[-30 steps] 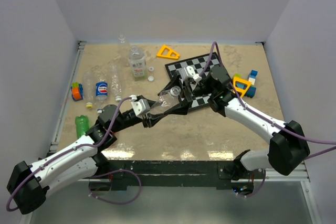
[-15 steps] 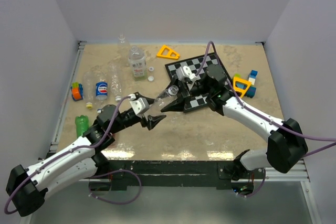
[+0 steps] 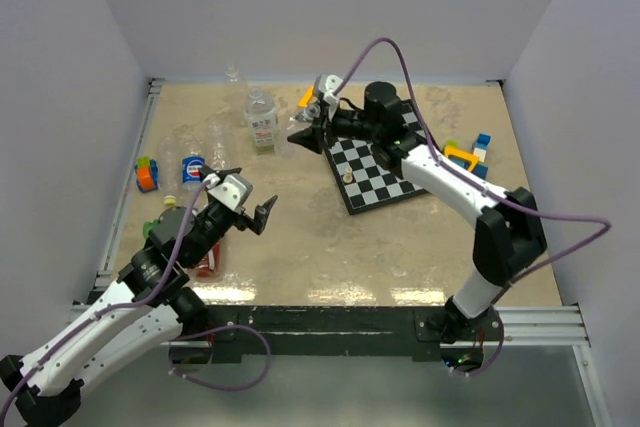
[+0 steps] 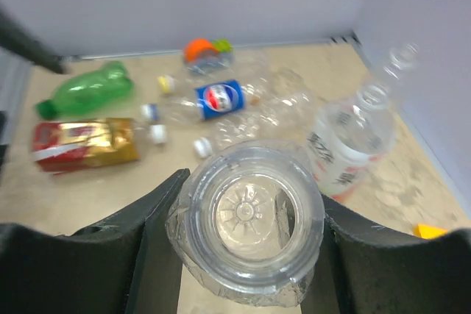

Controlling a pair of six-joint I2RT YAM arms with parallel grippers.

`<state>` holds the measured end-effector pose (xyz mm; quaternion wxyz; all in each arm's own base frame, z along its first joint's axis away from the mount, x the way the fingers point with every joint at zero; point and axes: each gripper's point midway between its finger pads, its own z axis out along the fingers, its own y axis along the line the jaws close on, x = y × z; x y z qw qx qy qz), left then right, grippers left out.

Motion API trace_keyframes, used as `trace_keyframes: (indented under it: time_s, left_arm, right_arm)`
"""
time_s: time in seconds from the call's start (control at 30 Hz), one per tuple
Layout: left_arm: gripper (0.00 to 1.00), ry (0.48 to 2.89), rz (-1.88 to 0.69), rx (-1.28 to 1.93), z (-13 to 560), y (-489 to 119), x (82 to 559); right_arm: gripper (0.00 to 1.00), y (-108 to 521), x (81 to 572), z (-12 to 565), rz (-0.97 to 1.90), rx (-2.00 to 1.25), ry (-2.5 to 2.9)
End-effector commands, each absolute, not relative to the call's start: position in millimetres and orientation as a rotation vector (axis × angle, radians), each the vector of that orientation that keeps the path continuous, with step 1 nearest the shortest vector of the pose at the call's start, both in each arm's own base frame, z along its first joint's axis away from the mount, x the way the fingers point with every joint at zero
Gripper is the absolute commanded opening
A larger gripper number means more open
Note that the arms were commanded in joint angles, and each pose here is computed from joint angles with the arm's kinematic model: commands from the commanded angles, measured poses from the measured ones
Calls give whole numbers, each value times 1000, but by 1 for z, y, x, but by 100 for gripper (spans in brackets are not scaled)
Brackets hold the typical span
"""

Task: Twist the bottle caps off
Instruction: Place the plastic bottle at the center of the board.

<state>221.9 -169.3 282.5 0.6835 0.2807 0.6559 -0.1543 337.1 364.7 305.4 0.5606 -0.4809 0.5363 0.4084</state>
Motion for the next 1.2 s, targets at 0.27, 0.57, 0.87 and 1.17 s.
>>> trace_keyframes:
  time_s: [0.27, 0.57, 0.87, 1.17]
  left_arm:
    - [100, 1492, -145, 399, 271, -113, 229]
    - [100, 1485, -152, 417, 271, -116, 229]
    - [100, 1495, -147, 424, 268, -117, 231]
    - [100, 1500, -146, 429, 266, -118, 232]
  right_arm:
    - [28, 377, 481, 211, 605, -866, 1661]
    - [29, 380, 495, 177, 583, -853, 1732]
    - [39, 378, 496, 162, 575, -873, 1758]
    - [62, 384, 489, 172, 620, -906, 1739]
